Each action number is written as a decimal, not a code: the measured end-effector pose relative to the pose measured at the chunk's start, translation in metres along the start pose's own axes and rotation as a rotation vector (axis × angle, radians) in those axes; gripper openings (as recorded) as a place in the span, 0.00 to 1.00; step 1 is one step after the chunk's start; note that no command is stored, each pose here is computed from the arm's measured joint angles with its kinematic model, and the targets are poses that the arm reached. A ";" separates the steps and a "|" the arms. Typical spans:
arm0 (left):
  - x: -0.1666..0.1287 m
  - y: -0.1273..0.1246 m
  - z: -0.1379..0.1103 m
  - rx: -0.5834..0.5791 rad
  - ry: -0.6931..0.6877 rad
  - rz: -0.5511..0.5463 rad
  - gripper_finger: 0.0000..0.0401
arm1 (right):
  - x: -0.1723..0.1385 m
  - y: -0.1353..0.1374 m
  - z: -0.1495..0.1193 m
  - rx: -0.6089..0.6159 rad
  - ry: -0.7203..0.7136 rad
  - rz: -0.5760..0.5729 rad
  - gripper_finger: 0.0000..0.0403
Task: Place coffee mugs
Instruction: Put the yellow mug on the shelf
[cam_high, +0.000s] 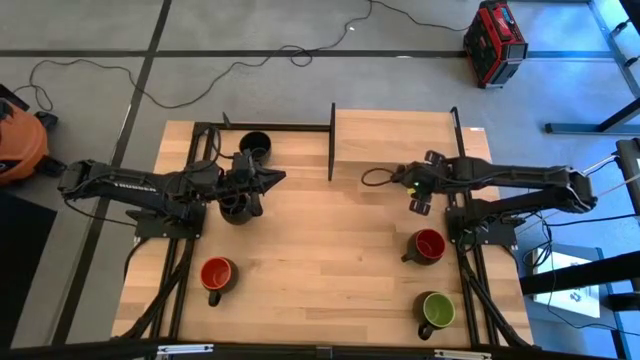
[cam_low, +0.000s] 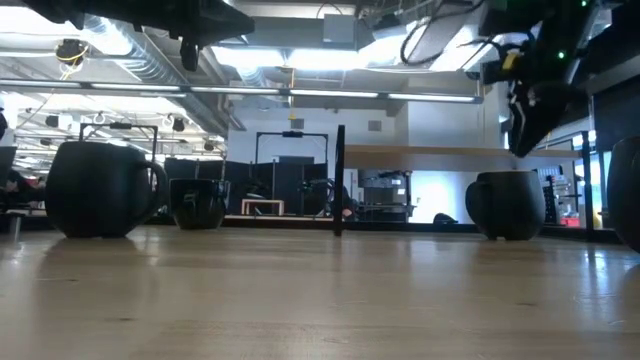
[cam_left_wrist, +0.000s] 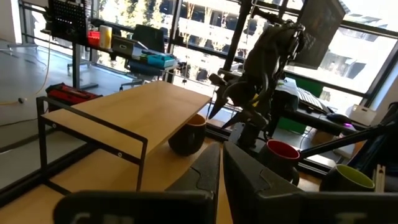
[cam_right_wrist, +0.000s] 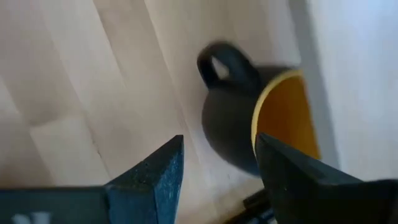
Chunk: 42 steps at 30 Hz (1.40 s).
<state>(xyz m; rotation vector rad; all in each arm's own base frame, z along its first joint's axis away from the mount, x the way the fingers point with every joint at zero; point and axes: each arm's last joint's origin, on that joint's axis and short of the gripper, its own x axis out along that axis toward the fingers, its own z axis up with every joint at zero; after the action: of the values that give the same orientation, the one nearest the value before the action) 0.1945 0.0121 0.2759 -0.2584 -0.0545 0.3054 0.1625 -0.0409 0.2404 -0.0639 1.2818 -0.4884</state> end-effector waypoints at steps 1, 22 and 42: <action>0.000 0.000 0.000 0.000 0.000 0.000 0.03 | 0.003 -0.001 -0.001 0.004 0.008 -0.008 0.46; 0.000 0.000 0.000 0.000 0.000 -0.001 0.03 | 0.030 -0.017 -0.003 0.027 0.048 -0.032 0.46; 0.000 0.000 0.000 -0.001 -0.001 -0.001 0.03 | 0.044 -0.011 0.003 -0.085 0.095 0.071 0.28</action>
<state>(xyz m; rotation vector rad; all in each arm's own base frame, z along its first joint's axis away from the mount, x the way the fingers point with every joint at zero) 0.1945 0.0119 0.2760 -0.2589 -0.0552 0.3049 0.1705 -0.0680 0.2050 -0.0668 1.3934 -0.3789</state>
